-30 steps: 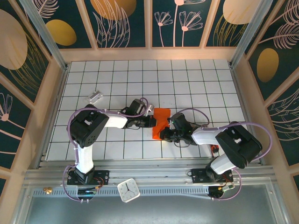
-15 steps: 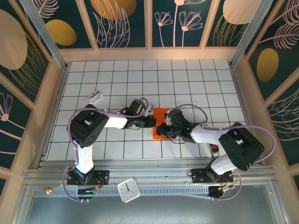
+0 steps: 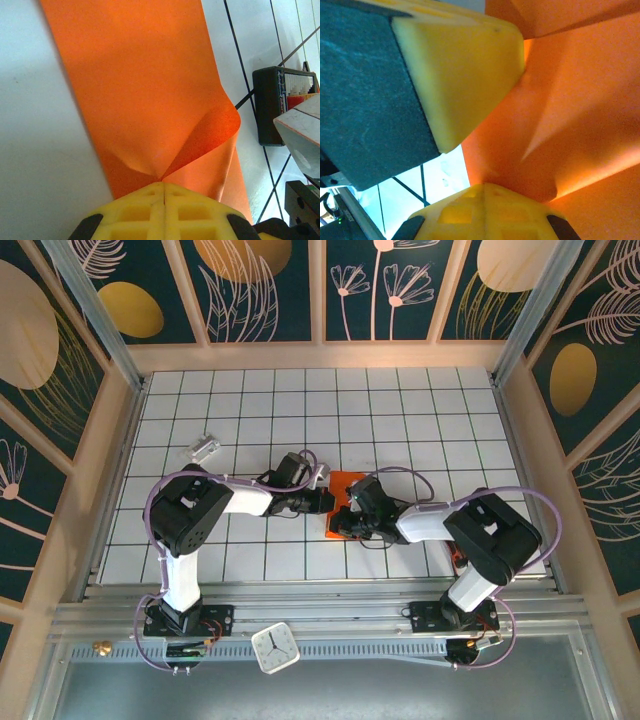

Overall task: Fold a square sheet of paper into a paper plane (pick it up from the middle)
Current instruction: Fold the triangle a second time at the center of the table.

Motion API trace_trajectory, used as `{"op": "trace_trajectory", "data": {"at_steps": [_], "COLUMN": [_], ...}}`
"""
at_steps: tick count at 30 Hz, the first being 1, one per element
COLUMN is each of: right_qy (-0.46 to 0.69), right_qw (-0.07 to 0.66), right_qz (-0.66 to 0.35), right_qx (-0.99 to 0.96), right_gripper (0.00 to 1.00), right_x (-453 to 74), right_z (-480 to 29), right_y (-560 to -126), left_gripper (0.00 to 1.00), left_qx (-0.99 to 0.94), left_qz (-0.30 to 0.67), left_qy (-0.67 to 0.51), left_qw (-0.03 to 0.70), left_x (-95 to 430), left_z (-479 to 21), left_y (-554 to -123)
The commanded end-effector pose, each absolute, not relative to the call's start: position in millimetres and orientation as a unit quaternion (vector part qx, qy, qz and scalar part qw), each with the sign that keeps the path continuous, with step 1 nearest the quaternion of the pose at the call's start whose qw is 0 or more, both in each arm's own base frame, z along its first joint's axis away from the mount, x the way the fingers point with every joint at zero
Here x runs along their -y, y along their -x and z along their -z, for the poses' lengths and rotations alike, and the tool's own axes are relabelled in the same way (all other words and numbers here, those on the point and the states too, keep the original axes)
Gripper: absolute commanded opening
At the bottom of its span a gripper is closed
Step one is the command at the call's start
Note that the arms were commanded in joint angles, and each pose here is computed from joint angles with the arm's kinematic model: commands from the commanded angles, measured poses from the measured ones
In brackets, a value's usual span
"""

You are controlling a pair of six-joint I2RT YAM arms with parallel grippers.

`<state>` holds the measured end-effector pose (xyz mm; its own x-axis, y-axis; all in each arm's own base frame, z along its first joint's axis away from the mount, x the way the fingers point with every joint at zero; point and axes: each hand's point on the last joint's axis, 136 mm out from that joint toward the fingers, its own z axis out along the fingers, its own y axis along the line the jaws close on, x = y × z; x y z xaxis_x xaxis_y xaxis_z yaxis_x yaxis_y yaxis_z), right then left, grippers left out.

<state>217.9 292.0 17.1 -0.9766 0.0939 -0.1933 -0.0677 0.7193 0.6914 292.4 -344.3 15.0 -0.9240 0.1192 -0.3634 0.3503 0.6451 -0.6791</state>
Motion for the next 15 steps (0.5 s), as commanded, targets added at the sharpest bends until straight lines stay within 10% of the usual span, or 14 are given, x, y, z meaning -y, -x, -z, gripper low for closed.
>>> {"op": "trace_trajectory", "data": {"at_steps": [1,15], "right_qy": [-0.013,0.029], "right_qw": [0.072,0.053], "right_qz": [-0.345,-0.306], "right_qx": [-0.936,-0.950], "right_gripper": [0.00,0.00], "right_x": [-278.9,-281.7], "right_z": [6.9,8.7], "right_y": [-192.6,-174.4], "left_gripper": [0.00,0.00], "left_qx": [-0.925,-0.929], "left_qz": [0.341,0.328], "left_qy": [-0.122,-0.121], "left_qw": [0.117,0.120], "left_x": [325.6,321.5], "left_z": [37.0,40.7], "left_y": [-280.3,-281.1]}}
